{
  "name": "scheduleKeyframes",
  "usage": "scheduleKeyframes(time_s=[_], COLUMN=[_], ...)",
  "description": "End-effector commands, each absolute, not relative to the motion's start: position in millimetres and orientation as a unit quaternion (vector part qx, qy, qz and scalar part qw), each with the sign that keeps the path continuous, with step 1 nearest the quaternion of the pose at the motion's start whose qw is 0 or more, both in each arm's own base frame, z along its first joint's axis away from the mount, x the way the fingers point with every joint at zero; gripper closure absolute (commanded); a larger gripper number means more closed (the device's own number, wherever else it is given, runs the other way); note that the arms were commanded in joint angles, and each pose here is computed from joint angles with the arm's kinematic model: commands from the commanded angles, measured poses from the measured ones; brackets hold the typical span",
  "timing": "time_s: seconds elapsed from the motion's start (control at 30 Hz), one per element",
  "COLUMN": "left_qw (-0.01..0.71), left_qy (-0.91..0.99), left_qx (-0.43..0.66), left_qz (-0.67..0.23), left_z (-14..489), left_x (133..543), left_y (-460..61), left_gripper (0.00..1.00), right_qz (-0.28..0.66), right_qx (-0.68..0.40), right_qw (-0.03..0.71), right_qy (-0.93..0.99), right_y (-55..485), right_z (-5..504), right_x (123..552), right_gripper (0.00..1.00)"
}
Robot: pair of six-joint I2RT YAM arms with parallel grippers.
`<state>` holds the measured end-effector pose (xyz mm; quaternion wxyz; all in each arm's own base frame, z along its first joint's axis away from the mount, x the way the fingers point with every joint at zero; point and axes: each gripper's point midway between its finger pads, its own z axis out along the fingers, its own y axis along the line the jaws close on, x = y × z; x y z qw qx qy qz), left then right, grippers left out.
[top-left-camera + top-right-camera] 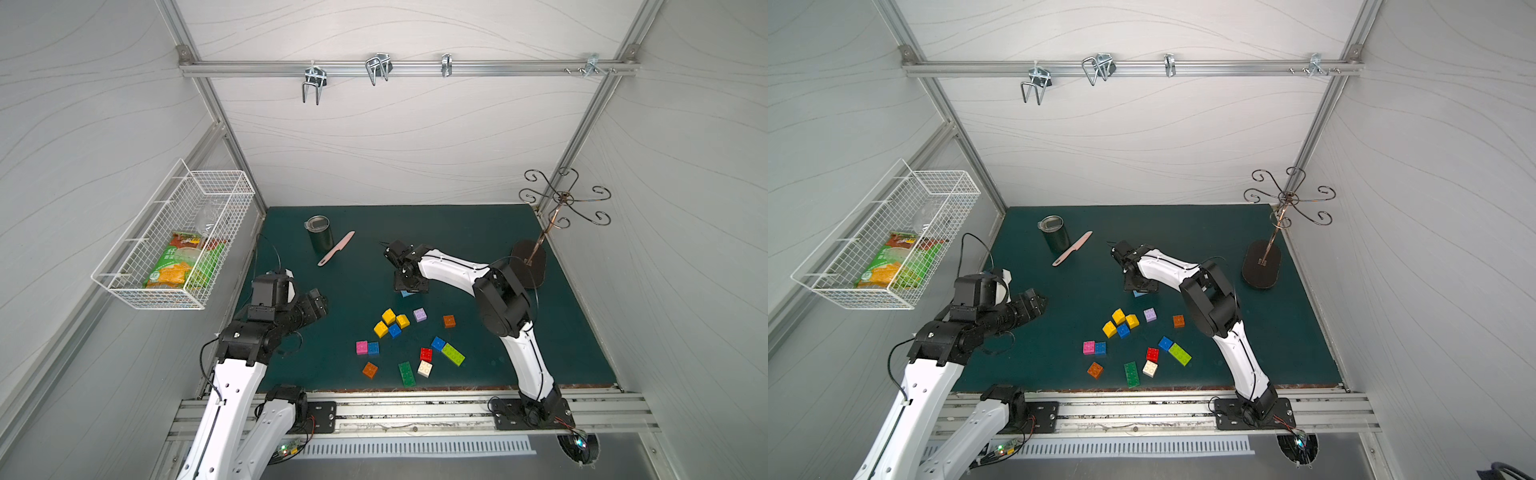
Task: Assemble the number 1 with lego
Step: Move the lego brick at the center of the board.
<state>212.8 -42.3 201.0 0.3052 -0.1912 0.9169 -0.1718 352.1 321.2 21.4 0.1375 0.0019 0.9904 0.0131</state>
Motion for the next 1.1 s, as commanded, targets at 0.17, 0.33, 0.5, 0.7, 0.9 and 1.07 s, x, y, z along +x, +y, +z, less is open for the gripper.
scheduleKeyframes(time_s=[0.17,0.33,0.5,0.7,0.9,1.07], left_qw=[0.330,0.330,0.330,0.328,0.323,0.321], left_qy=[0.908,0.908,0.908,0.909,0.912,0.913], left_qx=[-0.186,-0.185,-0.183,-0.183,-0.183,-0.181], left_qz=[-0.181,-0.181,-0.181,-0.180,-0.177,-0.177], left_z=[212.3,212.4,212.6,211.5,209.0,208.6], left_x=[219.9,219.8,219.4,220.0,220.2,220.1], left_y=[-43.7,-43.9,-44.4,-44.4,-45.0,-45.9], left_gripper=[0.11,0.10,0.10,0.10,0.10,0.11], right_qz=[-0.006,0.028,0.047,0.078,0.073,0.034], right_qx=[0.047,0.009,-0.082,-0.159,-0.191,-0.206], right_qw=[0.099,0.107,0.091,0.075,0.061,0.065], right_qy=[0.994,0.994,0.991,0.981,0.977,0.976], right_y=[294.5,295.0,289.3,287.6,292.9,295.0], right_z=[26.4,57.4,64.2,58.5,43.9,36.9], right_x=[337.3,326.9,291.1,257.8,251.1,254.7], right_gripper=[0.08,0.01,0.04,0.08,0.20,0.31])
